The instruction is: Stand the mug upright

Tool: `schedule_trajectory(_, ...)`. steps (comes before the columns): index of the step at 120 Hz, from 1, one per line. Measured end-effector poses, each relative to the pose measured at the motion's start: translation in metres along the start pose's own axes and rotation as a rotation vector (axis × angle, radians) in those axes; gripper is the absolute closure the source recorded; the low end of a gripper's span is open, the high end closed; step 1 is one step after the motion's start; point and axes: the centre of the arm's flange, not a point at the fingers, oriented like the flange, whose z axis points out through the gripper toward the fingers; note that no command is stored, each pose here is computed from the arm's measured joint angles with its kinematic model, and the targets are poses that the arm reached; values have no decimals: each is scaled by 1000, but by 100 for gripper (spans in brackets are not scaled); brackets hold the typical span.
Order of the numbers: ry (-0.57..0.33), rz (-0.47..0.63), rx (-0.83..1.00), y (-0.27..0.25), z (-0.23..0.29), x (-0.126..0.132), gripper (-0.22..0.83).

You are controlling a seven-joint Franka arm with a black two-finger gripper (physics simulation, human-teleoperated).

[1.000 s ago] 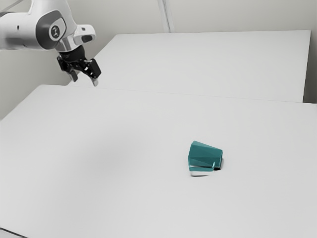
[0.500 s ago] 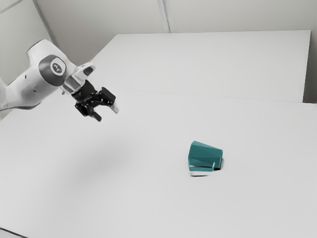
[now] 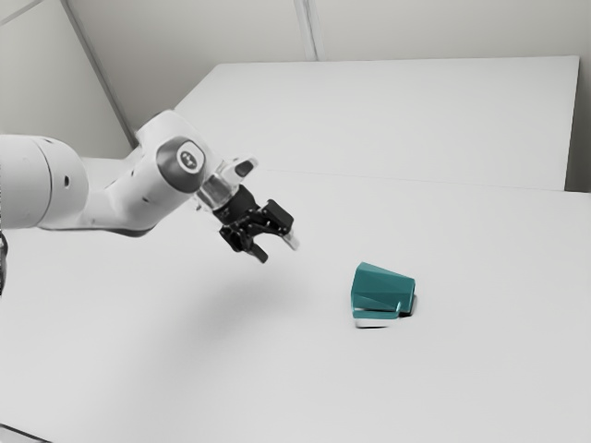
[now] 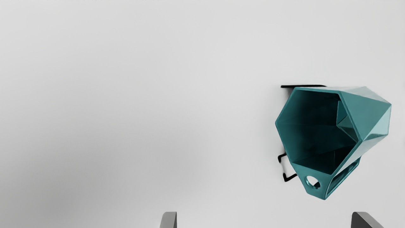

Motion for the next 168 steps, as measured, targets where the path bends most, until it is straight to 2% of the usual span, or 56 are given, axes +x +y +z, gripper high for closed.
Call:
schedule_trajectory(18, 11, 29, -40, 40, 41, -2, 0)
schedule_trajectory(56, 84, -7, -75, 63, 83, -6, 0)
schedule_trajectory(103, 109, 15, -64, 72, 108, 18, 0)
schedule_trajectory(168, 84, 73, -93, 106, 127, 16, 0)
